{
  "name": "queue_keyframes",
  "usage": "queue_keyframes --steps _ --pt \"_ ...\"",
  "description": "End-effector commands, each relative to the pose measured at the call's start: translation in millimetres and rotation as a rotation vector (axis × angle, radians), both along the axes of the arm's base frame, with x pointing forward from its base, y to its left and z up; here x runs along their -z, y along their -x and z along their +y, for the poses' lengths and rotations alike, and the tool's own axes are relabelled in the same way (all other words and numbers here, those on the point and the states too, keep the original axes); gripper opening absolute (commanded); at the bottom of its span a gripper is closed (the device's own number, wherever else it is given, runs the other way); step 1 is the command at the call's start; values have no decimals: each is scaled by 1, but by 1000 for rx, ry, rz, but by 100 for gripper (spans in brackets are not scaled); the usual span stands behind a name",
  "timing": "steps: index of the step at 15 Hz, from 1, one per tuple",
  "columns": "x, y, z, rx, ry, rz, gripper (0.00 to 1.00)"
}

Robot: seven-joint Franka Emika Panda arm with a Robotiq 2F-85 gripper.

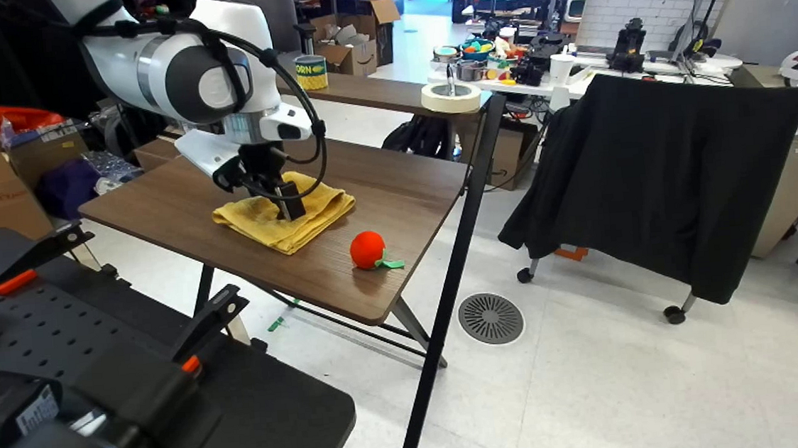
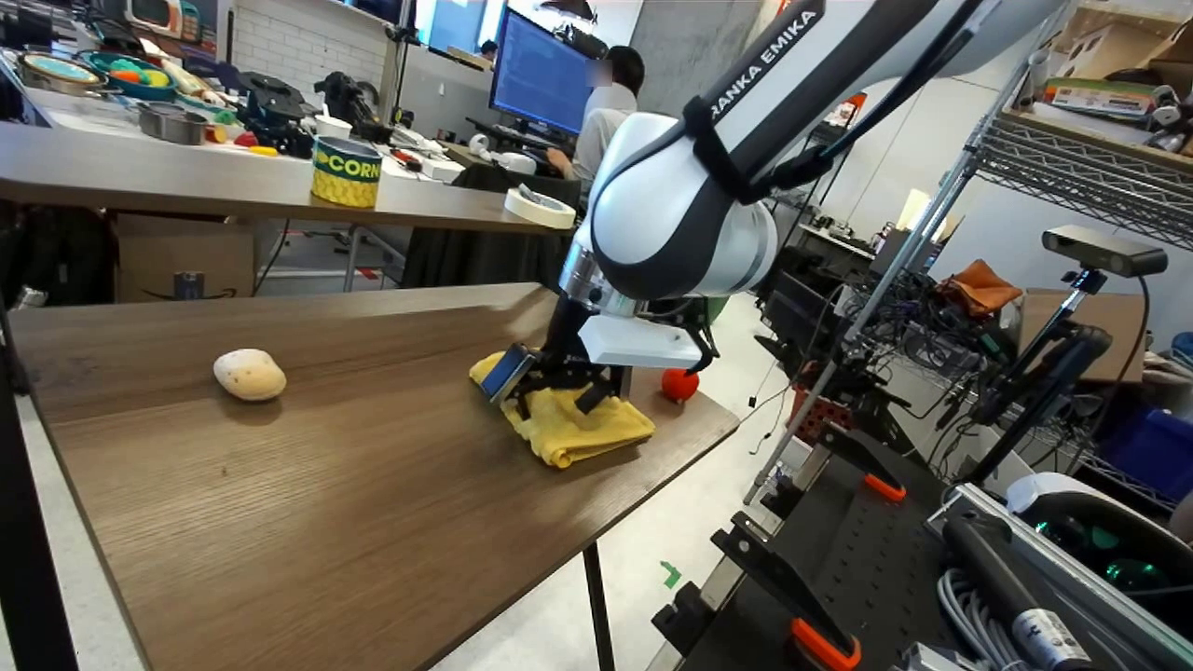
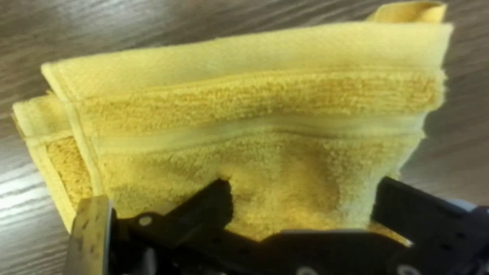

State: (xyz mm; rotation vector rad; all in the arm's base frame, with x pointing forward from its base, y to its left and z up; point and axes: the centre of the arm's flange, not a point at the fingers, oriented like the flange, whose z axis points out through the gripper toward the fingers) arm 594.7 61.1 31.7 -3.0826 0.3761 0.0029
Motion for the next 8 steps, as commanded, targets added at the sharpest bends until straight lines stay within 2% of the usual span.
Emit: queue_keyframes --steps 1,5,8 --pt "-37 10 21 -51 -17 -160 100" --pt "-73 9 45 -92 -54 -336 100" --pt "-74 -3 70 -119 -94 -423 100"
